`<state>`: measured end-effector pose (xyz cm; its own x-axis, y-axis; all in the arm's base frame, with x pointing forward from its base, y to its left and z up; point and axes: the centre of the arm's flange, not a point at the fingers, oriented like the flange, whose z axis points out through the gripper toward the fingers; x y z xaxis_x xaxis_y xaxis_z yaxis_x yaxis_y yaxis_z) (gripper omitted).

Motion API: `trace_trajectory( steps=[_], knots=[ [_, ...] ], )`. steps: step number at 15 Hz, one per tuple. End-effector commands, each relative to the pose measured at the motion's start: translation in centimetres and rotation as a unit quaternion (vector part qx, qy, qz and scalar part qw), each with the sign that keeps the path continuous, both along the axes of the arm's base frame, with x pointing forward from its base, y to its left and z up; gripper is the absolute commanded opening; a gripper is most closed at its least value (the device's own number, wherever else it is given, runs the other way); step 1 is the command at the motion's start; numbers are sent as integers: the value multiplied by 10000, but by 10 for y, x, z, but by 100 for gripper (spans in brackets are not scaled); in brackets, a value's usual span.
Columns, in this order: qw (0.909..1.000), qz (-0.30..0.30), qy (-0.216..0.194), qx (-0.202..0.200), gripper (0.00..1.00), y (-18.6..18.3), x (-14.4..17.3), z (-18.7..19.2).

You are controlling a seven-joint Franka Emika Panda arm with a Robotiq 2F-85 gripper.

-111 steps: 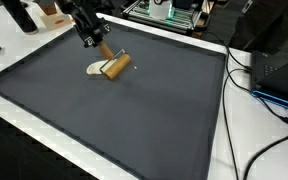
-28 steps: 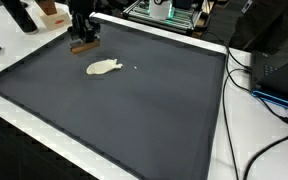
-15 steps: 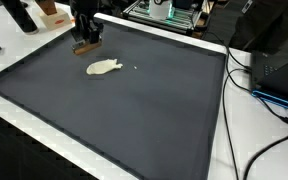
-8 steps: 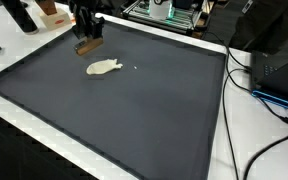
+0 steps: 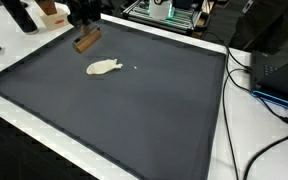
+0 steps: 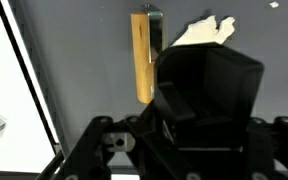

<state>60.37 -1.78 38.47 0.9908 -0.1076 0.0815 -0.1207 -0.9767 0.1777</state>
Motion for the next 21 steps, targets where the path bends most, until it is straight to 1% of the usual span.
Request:
trace_trajectory(
  steps=[1, 3, 5, 7, 10, 13, 16, 18, 19, 20, 21],
  knots=[
    [9950, 669, -2, 739, 23, -15, -17, 22],
    [9881, 1062, -1, 1117, 23, -21, -20, 31],
    [9782, 1531, 8, 1406, 23, -26, -22, 38],
    [9662, 2042, 80, 1571, 23, -30, -26, 43],
    [9467, 2723, 253, 1700, 23, -31, -32, 48],
    [9233, 3371, 415, 1794, 23, -30, -38, 54],
    [8969, 4013, 505, 1788, 23, -26, -43, 60],
    [8884, 4254, 374, 1682, 23, -25, -44, 64],
    [9001, 4003, 471, 1655, 48, -24, -36, 53],
    [8964, 4094, 452, 1637, 48, -24, -36, 56],
    [8947, 4137, 439, 1627, 48, -24, -36, 57]
  ],
)
